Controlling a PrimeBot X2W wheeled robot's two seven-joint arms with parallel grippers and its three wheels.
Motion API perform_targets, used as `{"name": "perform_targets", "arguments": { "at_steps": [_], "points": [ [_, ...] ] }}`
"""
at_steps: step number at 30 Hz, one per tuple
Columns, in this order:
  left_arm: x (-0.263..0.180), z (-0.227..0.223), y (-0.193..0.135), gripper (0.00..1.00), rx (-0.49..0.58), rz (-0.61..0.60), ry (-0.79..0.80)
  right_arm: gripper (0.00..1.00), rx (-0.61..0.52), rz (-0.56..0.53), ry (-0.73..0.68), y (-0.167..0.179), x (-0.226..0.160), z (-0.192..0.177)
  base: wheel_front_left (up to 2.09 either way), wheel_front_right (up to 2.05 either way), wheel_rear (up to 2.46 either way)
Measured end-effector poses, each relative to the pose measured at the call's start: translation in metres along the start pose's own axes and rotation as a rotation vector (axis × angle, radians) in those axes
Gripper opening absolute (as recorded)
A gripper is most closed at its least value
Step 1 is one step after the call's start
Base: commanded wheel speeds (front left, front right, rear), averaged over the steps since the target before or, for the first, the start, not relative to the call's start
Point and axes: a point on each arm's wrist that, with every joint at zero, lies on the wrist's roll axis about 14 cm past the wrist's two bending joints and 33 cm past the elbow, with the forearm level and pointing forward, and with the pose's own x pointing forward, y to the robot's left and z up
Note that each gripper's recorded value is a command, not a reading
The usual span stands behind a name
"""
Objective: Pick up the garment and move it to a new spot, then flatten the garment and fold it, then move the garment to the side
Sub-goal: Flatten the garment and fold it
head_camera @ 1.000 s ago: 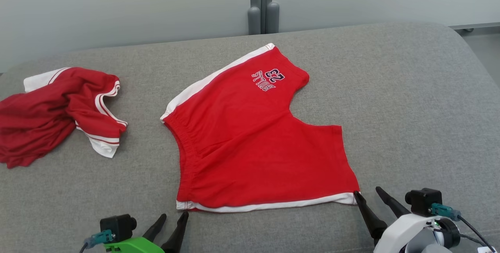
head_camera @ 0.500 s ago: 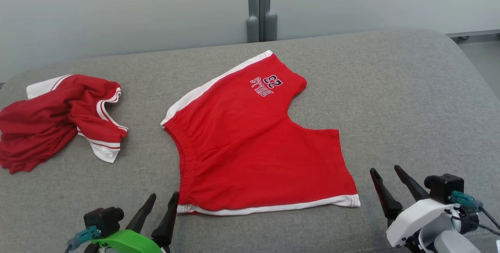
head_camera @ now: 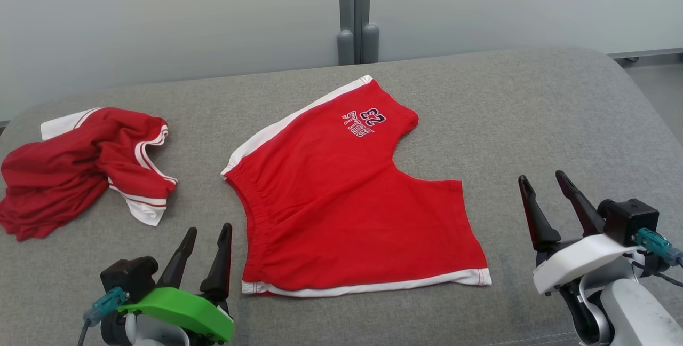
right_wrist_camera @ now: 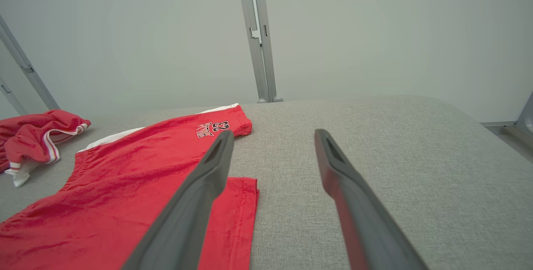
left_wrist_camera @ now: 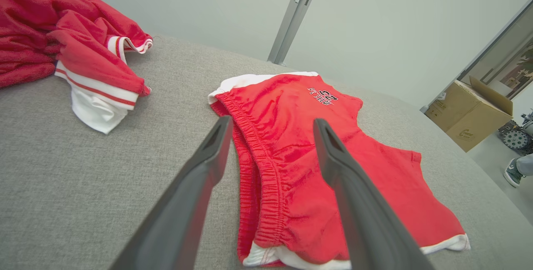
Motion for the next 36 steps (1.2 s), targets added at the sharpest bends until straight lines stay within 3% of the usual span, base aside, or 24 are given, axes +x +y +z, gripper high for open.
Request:
{"name": "perform_targets", "arguments": {
  "at_steps": [13,36],
  "points": [
    [-0.004,0.034,0.005,1.00,0.072,0.057,-0.117,1.00,0.001,-0.015,-0.124,0.011,0.004,0.036,0.00,0.00,0.00],
    [-0.027,0.033,0.015,1.00,0.132,0.128,-0.138,1.00,-0.013,-0.038,-0.098,0.014,-0.013,0.025,0.00,0.00,0.00]
  ]
}}
